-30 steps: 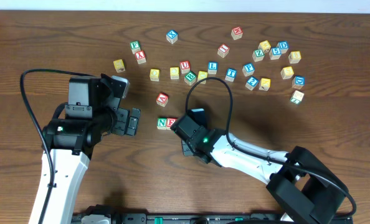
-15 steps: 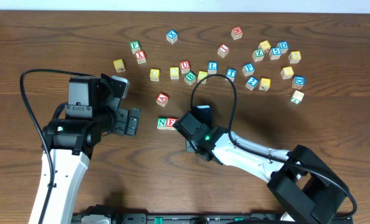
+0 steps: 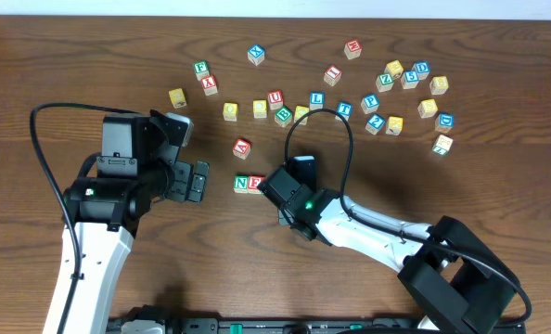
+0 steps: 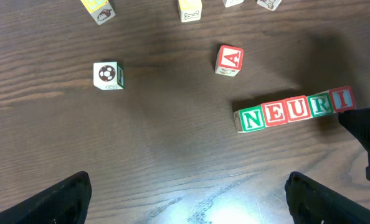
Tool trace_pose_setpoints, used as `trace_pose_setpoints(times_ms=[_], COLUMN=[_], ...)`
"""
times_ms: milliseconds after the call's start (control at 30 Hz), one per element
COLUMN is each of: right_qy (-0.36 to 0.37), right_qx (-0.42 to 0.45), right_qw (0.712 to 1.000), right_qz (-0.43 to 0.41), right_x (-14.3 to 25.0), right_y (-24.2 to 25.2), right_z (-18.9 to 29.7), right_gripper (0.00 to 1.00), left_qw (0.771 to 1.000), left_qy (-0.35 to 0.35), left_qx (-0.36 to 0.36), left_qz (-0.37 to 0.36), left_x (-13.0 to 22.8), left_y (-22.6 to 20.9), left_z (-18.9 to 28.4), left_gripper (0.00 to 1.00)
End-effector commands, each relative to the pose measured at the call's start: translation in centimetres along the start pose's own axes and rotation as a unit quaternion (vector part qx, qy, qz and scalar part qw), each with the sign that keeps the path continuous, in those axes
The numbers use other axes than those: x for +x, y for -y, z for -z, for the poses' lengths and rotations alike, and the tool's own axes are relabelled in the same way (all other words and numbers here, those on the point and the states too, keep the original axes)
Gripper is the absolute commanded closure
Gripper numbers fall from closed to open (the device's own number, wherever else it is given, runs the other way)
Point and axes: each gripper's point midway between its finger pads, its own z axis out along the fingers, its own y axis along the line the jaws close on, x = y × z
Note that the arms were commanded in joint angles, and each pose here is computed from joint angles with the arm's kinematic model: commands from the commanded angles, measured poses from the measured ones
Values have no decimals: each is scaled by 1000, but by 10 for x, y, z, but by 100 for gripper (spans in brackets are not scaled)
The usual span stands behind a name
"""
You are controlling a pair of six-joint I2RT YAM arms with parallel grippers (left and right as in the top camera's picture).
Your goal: Spell out NEURIPS
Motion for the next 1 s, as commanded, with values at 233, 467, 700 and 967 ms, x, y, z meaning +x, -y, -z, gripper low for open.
trace_pose_setpoints(times_ms=[233,467,700,967], right_qy=[-37,14,36,58], right_qx=[20,75,73,50], right_qw=[999,996,995,996], right_qz=[-30,-51,-60,-41], right_x=[17,-1,-14,-26], right_y=[12,34,35,24], right_z=[-3,-2,-3,-4], right_gripper=[99,99,99,99], left_qw=[1000,1000,1000,1000], left_qy=[13,13,13,13], left_qx=[-8,-8,-8,-8], left_qz=[-3,-3,-4,-4], left_x=[-9,-9,-9,-9], left_y=[-4,-4,-4,-4], left_z=[6,6,6,6], left_gripper=[2,2,2,2])
